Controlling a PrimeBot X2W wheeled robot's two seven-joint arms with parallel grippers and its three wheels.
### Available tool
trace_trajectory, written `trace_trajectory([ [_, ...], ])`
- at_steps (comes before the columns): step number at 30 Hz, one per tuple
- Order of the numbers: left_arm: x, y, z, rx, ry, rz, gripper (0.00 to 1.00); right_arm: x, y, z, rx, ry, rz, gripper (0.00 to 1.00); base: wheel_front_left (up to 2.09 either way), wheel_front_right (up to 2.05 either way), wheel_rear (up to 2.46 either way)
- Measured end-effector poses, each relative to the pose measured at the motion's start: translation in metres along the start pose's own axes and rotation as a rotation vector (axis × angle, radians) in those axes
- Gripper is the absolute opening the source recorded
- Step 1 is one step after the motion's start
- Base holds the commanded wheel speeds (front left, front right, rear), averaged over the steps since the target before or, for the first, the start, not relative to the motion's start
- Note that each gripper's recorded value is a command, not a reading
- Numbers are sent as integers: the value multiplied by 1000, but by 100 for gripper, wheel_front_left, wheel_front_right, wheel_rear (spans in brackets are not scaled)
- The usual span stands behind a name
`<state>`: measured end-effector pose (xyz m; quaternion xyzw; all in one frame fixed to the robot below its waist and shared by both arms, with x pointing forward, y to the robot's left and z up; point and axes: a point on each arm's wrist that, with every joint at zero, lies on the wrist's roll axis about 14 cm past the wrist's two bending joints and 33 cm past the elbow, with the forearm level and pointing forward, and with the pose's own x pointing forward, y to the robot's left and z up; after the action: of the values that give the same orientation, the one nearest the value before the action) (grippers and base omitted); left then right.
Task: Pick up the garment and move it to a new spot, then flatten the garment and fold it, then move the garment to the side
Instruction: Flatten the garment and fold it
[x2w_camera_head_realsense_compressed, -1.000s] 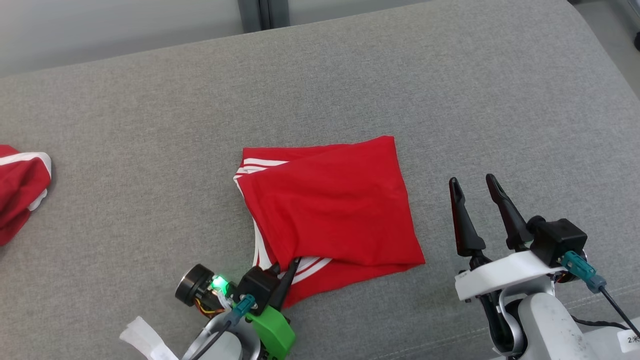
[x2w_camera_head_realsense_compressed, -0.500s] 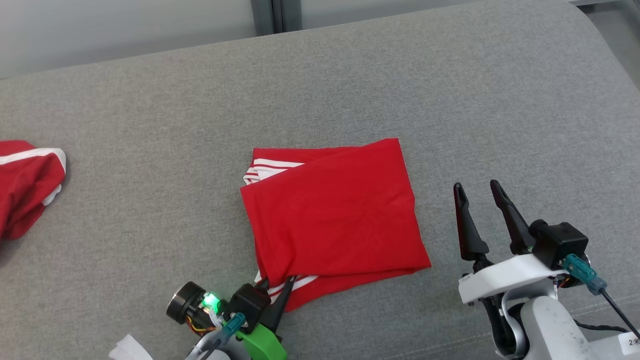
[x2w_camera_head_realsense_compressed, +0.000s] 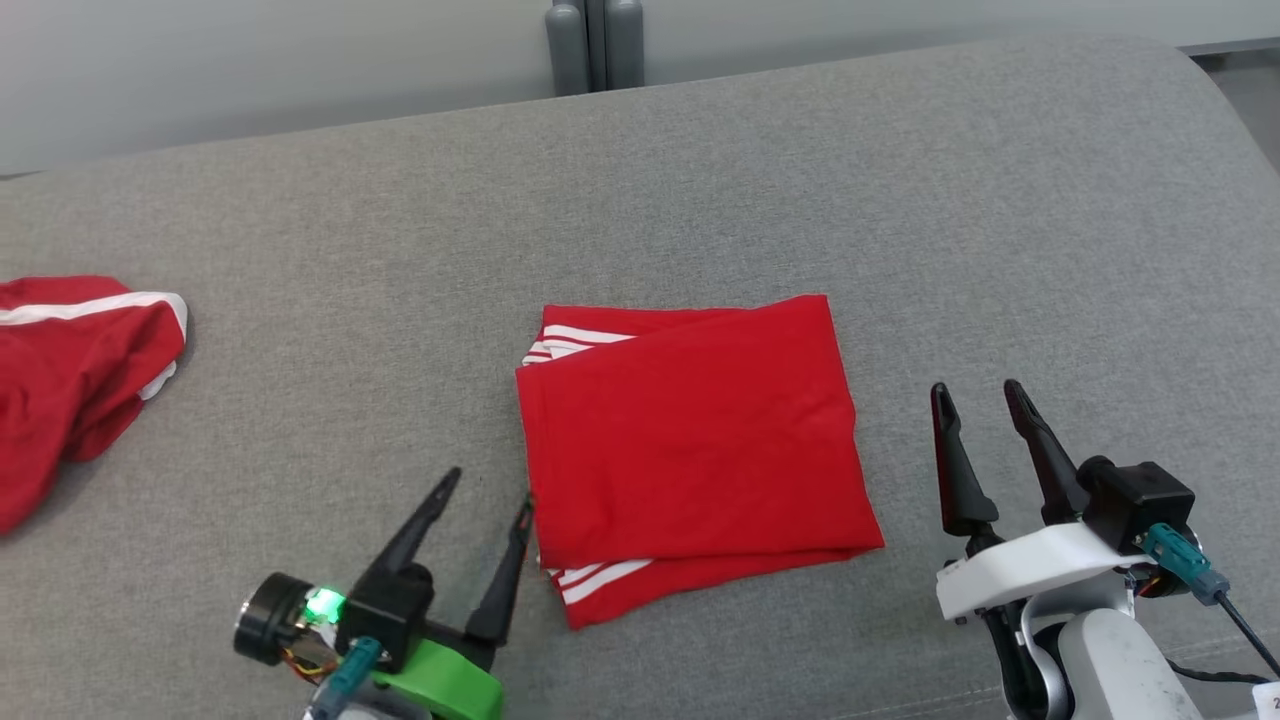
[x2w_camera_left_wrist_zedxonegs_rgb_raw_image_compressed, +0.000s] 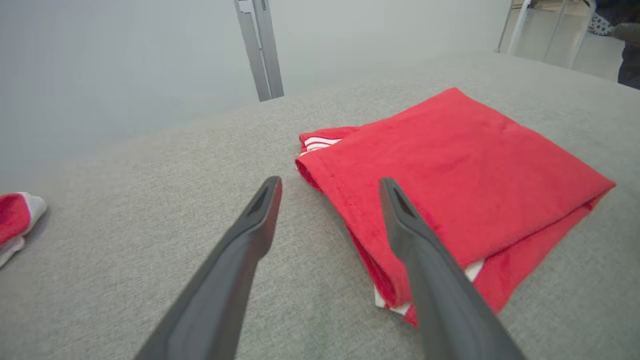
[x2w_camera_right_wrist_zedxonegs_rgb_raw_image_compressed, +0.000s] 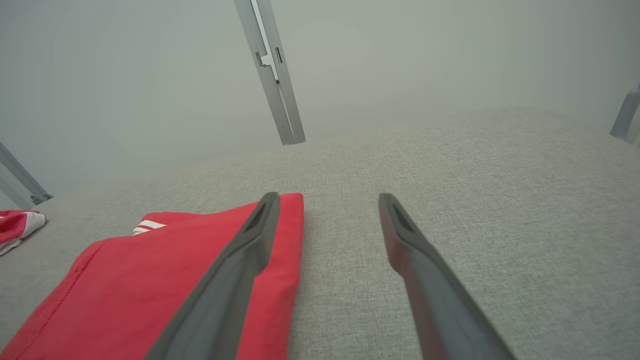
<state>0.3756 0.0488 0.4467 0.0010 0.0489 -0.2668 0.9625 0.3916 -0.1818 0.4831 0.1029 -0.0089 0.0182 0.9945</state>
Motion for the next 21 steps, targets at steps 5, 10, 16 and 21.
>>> trace_trajectory([
  [5, -8, 48, 34, 1, -105, 184, 100, 4, 7, 1, -1, -6, 23, 100, 0, 0, 0],
  [10, -22, 90, 59, 5, -188, 351, 100, 6, 12, 3, -6, -11, 37, 100, 0, 0, 0],
  [16, -44, 126, 67, 14, -217, 496, 100, 7, 11, 6, -13, -19, 37, 100, 0, 0, 0],
  [21, -61, 146, 63, 13, -206, 588, 100, 7, 11, 8, -18, -24, 36, 100, 0, 0, 0],
])
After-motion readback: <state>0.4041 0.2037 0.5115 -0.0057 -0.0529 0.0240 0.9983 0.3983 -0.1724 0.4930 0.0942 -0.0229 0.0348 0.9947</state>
